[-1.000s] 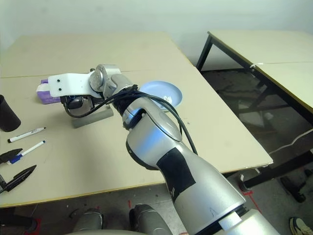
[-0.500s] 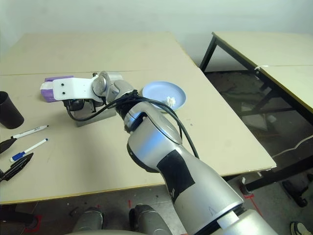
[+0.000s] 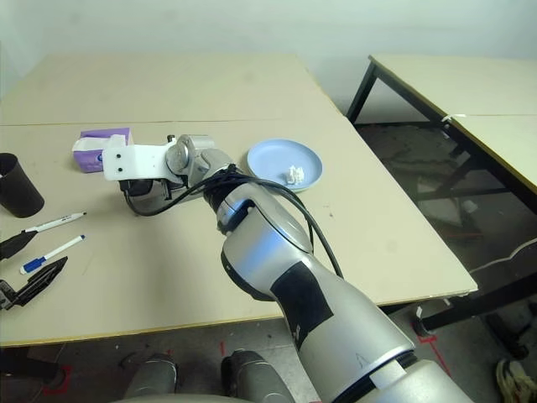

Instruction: Organize and tidy the items on the table.

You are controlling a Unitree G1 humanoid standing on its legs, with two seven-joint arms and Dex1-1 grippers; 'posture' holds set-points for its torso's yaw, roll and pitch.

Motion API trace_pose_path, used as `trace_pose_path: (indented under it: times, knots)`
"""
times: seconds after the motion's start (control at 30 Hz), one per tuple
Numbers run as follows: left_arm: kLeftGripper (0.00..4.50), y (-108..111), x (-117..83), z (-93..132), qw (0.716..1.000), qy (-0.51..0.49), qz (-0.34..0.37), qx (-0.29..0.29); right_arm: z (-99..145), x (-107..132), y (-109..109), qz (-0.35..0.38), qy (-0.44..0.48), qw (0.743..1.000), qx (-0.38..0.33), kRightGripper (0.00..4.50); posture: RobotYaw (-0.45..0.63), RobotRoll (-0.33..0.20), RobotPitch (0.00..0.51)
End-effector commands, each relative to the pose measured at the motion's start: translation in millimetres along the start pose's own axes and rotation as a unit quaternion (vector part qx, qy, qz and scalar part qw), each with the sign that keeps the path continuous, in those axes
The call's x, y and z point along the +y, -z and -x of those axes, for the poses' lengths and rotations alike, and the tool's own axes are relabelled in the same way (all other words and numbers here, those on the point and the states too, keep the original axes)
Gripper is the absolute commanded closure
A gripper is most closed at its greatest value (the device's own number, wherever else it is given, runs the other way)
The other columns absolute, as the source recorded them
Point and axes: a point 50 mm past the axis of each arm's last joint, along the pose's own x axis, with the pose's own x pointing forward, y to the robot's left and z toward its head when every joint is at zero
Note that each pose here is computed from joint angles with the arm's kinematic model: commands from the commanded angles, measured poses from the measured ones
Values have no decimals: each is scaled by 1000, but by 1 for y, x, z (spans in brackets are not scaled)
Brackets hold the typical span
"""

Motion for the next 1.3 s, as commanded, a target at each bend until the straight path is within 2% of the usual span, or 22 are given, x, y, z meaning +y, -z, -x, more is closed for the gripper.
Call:
trace_pose_path:
  times: [0.03,0.47,1.2,1.3]
  knots:
    - [0,-3,-4,-2,1000,0,8,-3,-12,15,-14,-10,-10,1000,-22,4356,226,0,103]
    - [0,-11,-6,-7,1000,-2,8,-10,-17,31,7,-23,-21,1000,4,4356,233,0,106]
    - [0,-10,-10,-11,1000,4,14,-14,-15,35,24,-6,-13,999,51,4356,218,0,104]
    - [0,-9,-10,-13,1000,5,15,-15,-14,32,25,-7,-6,999,49,3354,211,0,104]
